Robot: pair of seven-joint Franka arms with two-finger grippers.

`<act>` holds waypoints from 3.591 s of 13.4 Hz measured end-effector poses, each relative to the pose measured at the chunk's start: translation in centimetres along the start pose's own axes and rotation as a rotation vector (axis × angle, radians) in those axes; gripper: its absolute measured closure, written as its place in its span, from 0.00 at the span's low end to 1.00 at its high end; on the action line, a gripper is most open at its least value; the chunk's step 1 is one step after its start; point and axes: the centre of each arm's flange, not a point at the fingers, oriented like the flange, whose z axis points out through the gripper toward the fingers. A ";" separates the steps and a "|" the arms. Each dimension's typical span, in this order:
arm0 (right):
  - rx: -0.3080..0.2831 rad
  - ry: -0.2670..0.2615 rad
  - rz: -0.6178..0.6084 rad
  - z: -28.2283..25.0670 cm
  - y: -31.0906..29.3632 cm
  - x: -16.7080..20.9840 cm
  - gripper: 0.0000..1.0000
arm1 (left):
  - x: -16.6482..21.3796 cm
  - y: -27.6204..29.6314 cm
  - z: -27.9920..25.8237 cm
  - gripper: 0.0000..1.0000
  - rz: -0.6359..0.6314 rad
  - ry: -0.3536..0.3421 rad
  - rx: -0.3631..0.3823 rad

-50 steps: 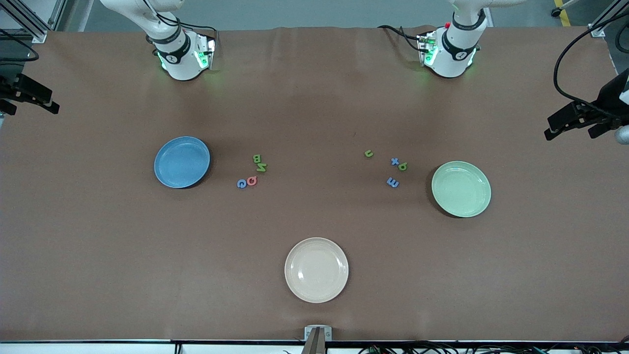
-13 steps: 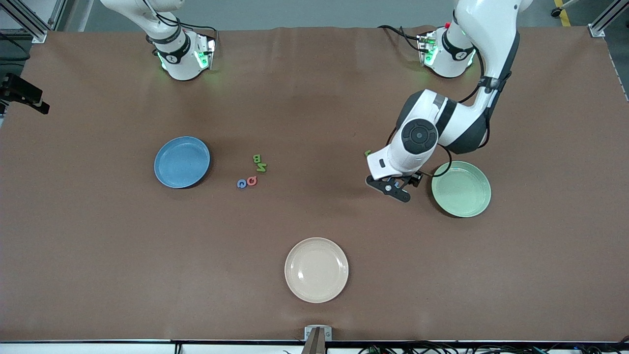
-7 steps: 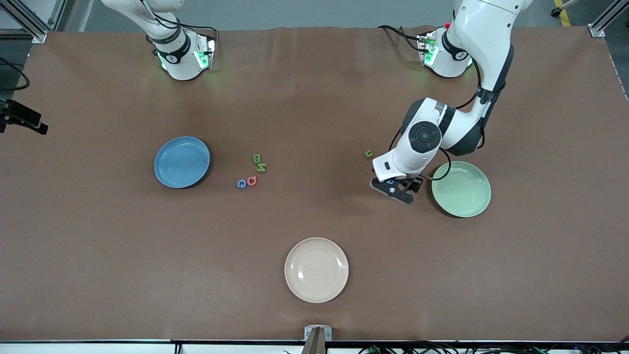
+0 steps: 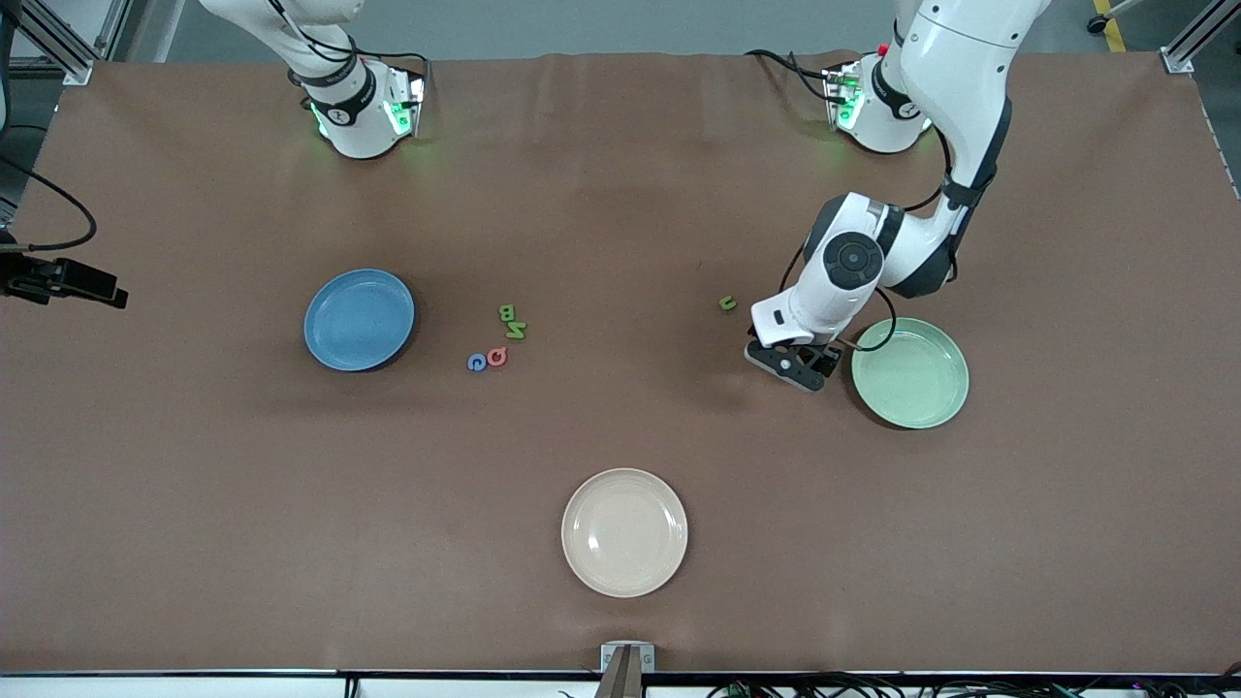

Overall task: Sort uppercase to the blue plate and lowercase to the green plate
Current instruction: 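Reach the left gripper down to the blue m and grasp it, then place the m on the green plate while the right gripper grasps the c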

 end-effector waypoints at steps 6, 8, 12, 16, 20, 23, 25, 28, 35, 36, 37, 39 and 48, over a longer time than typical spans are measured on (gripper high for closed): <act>-0.002 -0.023 0.066 1.4 -0.1 0.7 0.00 | 0.4 0.0 1.3 0.16 0.006 -0.003 -0.002; -0.003 -0.021 0.136 1.4 -0.5 0.8 0.00 | 0.7 0.2 1.5 0.20 0.009 -0.001 -0.004; -0.007 -0.019 0.266 2.3 -3.4 1.3 0.00 | 0.7 0.8 1.7 0.30 0.017 -0.005 -0.008; 0.030 -0.011 0.328 4.9 -5.4 1.9 0.00 | 0.6 1.3 2.2 0.33 0.018 -0.014 -0.013; 0.046 -0.003 0.406 7.3 -6.8 2.1 0.00 | 0.5 1.3 2.5 0.35 0.018 -0.020 -0.014; 0.048 0.030 0.436 10.6 -9.2 2.3 0.00 | 0.5 1.2 2.5 0.49 0.016 -0.020 -0.013; 0.048 0.039 0.464 13.1 -10.4 2.0 0.00 | 0.5 1.1 2.4 0.59 0.014 -0.018 -0.012; 0.051 0.062 0.536 16.0 -14.5 1.3 0.00 | 0.5 1.1 2.4 0.59 0.014 -0.019 -0.012; 0.072 0.105 0.750 24.5 -22.7 -3.2 0.00 | -0.2 -1.1 -4.0 0.59 0.046 -0.159 -0.026; 0.072 0.103 0.778 25.1 -24.4 -3.9 0.00 | -0.5 -2.4 -5.4 0.59 0.063 -0.164 -0.029; 0.076 0.106 0.807 25.5 -25.9 -4.3 0.00 | -1.0 -4.1 -6.4 0.59 0.081 -0.175 -0.036; 0.074 0.105 0.872 27.2 -28.1 -4.9 0.00 | -2.4 -8.0 -7.2 0.59 0.118 -0.195 -0.056; 0.078 0.124 0.974 33.2 -31.5 -4.6 0.03 | -8.3 -19.7 -5.6 0.59 0.063 -0.200 -0.101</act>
